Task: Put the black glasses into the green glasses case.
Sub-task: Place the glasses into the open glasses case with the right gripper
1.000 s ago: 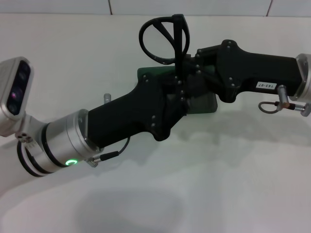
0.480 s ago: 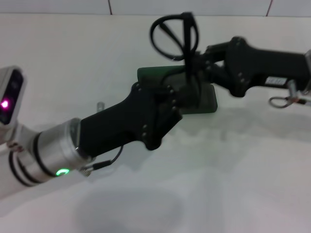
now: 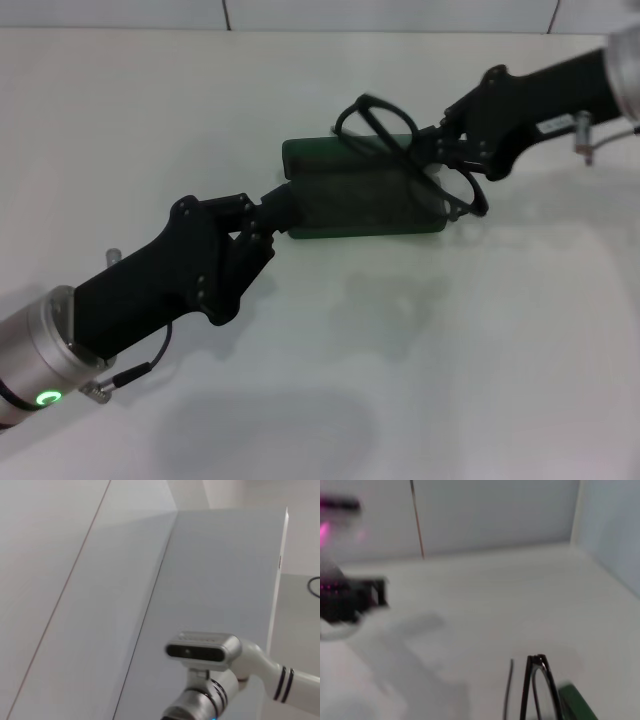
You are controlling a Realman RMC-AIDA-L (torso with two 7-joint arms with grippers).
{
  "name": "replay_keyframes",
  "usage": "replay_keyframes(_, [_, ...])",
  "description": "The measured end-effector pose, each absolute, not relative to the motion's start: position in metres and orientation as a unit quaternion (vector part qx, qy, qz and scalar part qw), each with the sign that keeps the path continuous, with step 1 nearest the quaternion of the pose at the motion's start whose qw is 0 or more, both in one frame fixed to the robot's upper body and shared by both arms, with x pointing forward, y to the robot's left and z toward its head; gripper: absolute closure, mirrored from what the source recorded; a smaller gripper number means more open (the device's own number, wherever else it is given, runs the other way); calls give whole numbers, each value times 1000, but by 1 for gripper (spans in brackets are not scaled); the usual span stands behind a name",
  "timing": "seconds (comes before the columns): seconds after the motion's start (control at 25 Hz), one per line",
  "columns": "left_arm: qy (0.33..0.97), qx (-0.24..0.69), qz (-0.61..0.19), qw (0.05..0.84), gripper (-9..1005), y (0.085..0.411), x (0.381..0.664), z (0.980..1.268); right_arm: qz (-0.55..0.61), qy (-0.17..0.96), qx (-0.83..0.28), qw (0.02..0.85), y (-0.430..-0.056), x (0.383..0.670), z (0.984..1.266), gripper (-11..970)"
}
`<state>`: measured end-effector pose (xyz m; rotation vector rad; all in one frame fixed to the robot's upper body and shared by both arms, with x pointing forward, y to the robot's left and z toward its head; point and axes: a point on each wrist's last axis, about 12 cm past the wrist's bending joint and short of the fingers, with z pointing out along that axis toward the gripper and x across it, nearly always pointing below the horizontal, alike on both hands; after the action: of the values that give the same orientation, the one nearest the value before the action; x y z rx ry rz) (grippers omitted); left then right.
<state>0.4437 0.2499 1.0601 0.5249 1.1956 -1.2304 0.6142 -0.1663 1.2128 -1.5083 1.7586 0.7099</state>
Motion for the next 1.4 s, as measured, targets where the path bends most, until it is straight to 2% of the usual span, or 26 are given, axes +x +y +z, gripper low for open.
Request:
replay_keyframes(0.24, [521,230,-534,625,953,247,438,1057,154,690,-653,271,-112,627,1198,909])
replay_keyframes(0.44, [526,228,-533,622,953,247,432,1053,106,671,-684,265,-82,627,1194,909])
replay_keyframes(0.8, [533,219,-530,622,953,248,429,1050,41,642,-712,282,-67,627,1183,909])
replay_keyframes(1.4, [527,226,-530,625,952,242,438,1053,-40,574,-763,296,-51,623,1167,909])
